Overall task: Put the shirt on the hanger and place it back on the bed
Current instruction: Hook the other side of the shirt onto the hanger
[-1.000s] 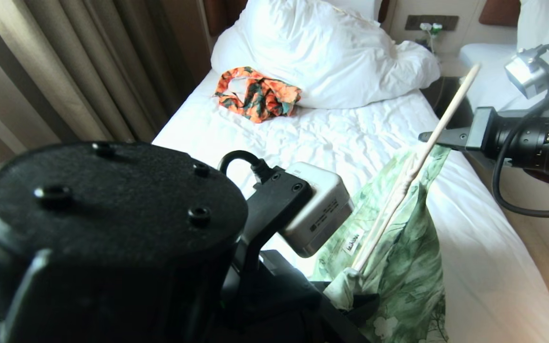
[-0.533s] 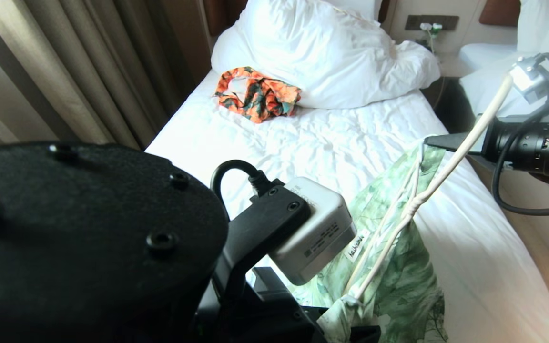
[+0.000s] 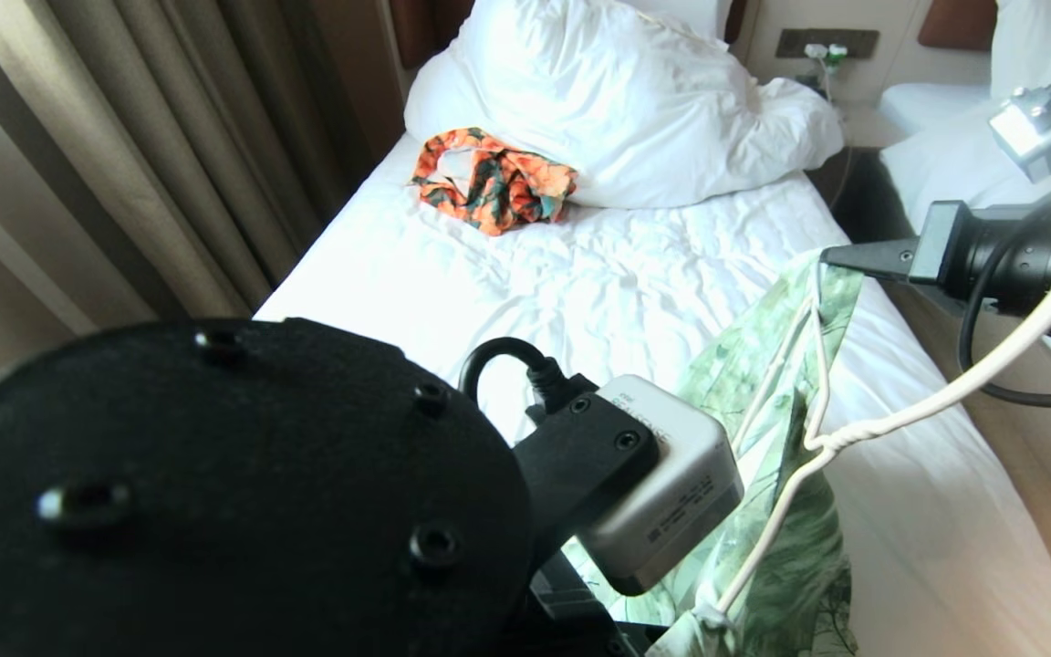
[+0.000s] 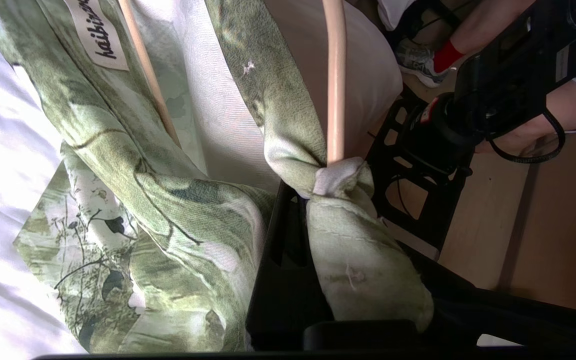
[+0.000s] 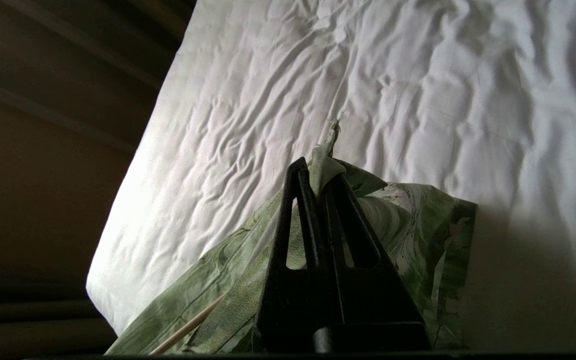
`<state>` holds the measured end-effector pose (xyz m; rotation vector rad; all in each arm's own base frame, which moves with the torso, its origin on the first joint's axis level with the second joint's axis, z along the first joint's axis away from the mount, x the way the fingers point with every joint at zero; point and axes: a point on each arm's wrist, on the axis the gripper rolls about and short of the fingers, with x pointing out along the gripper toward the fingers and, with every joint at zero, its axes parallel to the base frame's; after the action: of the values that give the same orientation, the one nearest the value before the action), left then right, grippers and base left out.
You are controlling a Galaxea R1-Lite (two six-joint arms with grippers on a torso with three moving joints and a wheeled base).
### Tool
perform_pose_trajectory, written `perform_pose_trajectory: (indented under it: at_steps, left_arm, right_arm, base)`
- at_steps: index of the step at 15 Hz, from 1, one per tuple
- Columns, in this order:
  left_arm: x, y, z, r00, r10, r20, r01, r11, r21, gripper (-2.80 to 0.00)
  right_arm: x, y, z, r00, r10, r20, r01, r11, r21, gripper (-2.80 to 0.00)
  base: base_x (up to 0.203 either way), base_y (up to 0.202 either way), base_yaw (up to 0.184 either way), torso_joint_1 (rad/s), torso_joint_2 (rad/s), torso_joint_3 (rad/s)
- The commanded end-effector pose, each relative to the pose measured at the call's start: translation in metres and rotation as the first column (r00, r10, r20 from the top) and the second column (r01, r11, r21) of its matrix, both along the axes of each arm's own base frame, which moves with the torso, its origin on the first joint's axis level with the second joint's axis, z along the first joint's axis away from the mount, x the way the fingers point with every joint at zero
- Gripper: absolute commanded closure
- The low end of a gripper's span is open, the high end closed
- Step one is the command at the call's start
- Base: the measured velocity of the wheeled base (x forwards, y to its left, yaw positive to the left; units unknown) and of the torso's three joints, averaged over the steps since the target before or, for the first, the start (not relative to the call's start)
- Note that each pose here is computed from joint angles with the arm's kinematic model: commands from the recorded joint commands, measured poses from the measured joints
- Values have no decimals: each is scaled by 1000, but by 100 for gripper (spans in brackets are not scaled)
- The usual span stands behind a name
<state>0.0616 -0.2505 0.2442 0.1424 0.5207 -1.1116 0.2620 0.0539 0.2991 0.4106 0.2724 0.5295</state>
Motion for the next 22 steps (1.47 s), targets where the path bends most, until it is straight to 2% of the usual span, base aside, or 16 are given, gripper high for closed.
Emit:
perform_pose_trajectory:
  at_steps: [1,5,12,15,17,22]
  left_arm:
    - [1,-5,-4,1000,1,-4,-1,1000,13,0]
    - [-1,-5,-1,1000,-6,-13,6,1000,2,0]
    - [-3,-17,-4,999,-29,-23,30,999,11,0]
    - [-3,-20,-3,999,-33,-25,34,999,8,0]
    - [-2,-22,1,999,-34,-22,34,999,-2,0]
    - [-2,-27,5,996,-73,-55,75,997,35,0]
  right_arm:
    - [-12,-1,10,999,15,36,-16,1000,10,0]
    - [-12,-7,8,999,9,46,-8,1000,-21,0]
    - [-25,11,14,993,106,57,-105,994,-15,0]
    - [-30,11,14,992,117,46,-117,993,-17,0]
    - [-34,12,15,986,159,47,-158,987,-13,0]
    - [-41,22,16,975,217,44,-216,976,-18,0]
  base:
    - [0,0,0,0,0,0]
    - [0,0,0,0,0,0]
    - [0,0,0,0,0,0]
    - [0,0,0,0,0,0]
    - [0,0,0,0,0,0]
    - [0,0,0,0,0,0]
